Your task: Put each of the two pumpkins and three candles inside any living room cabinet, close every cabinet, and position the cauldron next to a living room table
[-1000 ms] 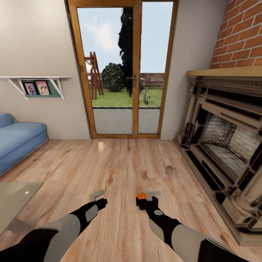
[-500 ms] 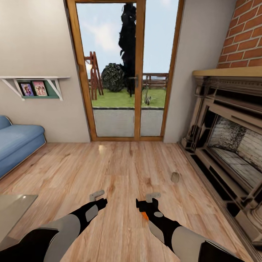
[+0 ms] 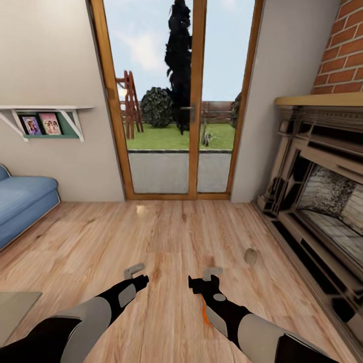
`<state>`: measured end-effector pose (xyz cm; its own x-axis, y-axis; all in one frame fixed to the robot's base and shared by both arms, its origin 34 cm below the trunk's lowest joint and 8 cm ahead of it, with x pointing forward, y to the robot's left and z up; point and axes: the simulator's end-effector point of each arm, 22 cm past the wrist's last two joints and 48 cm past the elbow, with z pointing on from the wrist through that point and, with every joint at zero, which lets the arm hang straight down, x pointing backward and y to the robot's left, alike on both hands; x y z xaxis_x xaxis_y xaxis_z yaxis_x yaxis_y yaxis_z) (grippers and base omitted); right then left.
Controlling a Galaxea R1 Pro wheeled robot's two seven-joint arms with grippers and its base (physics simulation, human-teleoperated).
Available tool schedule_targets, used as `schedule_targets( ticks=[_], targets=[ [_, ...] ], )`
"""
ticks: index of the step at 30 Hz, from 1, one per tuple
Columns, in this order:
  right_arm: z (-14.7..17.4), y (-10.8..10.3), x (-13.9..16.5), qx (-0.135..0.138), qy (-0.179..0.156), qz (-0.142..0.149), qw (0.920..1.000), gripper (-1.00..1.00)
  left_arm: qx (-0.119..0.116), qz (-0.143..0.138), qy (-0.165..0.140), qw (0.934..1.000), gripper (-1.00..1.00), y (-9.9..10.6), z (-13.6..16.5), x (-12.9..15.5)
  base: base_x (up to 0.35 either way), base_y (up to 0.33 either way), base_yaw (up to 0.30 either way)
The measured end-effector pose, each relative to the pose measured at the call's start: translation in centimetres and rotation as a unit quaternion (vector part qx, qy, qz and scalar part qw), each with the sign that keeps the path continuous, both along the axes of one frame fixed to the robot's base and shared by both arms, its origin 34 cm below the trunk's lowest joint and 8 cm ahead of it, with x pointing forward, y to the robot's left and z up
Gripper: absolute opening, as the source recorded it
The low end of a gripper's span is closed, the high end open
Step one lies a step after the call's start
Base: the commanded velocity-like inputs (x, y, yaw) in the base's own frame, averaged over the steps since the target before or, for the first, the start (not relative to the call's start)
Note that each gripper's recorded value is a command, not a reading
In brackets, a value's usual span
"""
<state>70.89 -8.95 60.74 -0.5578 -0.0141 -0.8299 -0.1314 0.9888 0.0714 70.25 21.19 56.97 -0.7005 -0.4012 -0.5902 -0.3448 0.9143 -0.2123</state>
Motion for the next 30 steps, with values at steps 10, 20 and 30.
schedule_targets(
  ticks=[10,20,30],
  targets=[
    [-0.1,0.0,-0.1,0.000,0.000,0.000,1.0000,1.00,0.000,0.000,0.000,1.0000,1.00,0.0,0.0,0.0,0.316,0.082,0.000],
    [-0.1,0.0,-0.1,0.000,0.000,0.000,1.0000,1.00,-0.002,-0.002,0.000,1.0000,1.00,-0.4,0.0,0.0,0.314,0.154,0.000],
    [-1.0,0.2,-1.1,0.001,0.009,0.001,1.0000,1.00,-0.003,-0.003,0.000,1.0000,1.00,-0.6,0.0,0.0,0.313,0.189,0.000]
  ],
)
